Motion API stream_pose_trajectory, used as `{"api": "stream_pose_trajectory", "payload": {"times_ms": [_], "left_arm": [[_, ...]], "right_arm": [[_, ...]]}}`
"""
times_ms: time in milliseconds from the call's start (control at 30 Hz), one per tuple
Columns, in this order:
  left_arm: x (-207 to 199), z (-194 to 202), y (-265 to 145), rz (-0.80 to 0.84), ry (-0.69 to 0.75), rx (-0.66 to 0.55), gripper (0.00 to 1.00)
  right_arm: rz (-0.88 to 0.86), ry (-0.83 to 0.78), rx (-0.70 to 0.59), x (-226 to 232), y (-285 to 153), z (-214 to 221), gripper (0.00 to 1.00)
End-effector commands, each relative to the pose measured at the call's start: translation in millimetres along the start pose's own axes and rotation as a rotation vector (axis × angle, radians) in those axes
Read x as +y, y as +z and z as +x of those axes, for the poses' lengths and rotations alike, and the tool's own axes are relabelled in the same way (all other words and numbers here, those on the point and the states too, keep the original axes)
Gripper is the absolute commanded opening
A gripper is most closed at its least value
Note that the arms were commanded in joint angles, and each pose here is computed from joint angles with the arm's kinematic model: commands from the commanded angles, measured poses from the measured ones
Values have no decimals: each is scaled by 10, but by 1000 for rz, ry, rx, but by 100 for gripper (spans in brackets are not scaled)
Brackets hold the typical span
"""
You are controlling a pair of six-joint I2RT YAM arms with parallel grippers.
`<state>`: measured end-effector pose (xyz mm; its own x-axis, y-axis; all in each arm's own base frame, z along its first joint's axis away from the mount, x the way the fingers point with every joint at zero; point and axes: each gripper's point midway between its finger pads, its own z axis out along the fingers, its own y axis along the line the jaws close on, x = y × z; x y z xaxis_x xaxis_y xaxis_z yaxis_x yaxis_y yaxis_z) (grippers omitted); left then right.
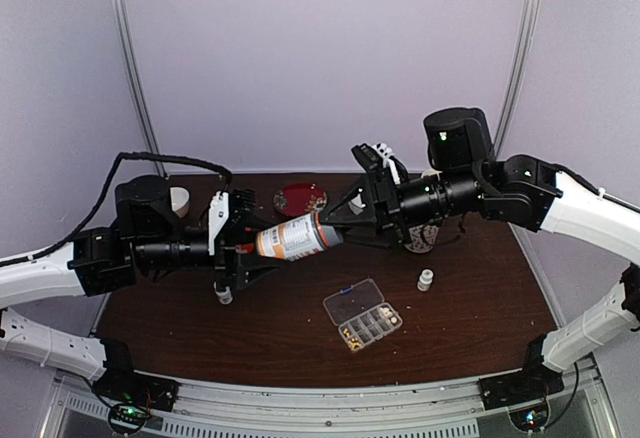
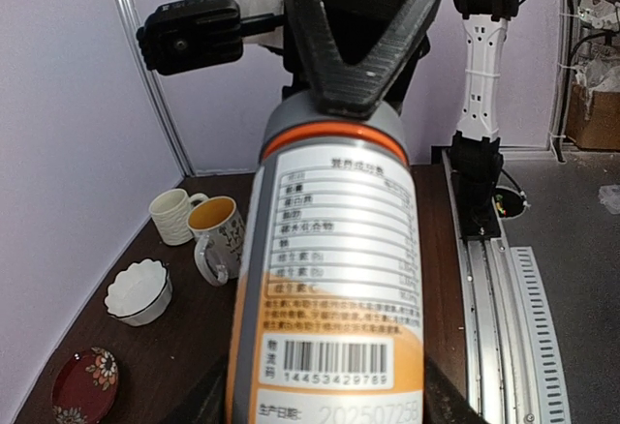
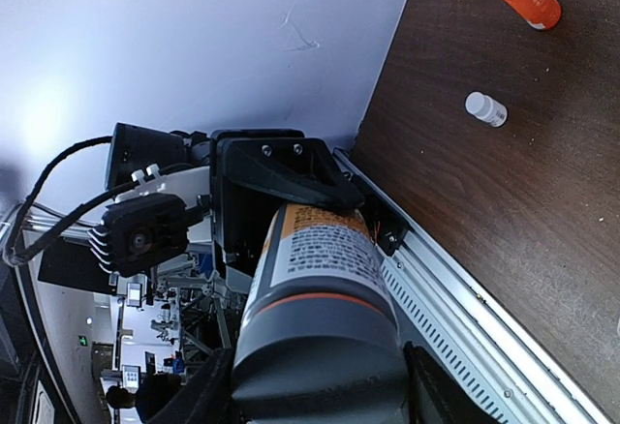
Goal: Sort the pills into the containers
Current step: Unscrew the lid of the pill bottle.
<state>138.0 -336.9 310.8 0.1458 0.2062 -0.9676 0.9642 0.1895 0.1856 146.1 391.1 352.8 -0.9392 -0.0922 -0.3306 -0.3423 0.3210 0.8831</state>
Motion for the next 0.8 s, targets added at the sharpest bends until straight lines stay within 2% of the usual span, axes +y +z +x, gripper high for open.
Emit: {"api": "stream_pose_trajectory", "payload": {"times_ms": [0,100,167,300,467,600,667,767], "left_arm": [[8,-286,-50,0,32,-95,22],[5,-281,-51,0,24,-97,22],[6,-284,-52,-1,16,-103,22],[-26,-324,-56,17,-4,-133,22],[-74,-410,-50,55,-44,-176,22],[-84,-447,-25,74,-119,-189,22],[-89,-465,-26,81,-136,-201,22],[-103,-486,-19,94,-154,-213,22]], "right_arm": [[-59,-35,2,154,-14,4,49],[-68,-98,10,195,-29,18,42],[-68,-227,11,241,-61,20,37],[-67,-604,-5,268,-103,30,11],[-33,-1118,-61,349,-211,-30,9],[-44,-1635,-100,298,-311,104,0],[-69,-1904,-85,188,-334,253,0],[-57,-2148,-85,175,-313,245,0]]}}
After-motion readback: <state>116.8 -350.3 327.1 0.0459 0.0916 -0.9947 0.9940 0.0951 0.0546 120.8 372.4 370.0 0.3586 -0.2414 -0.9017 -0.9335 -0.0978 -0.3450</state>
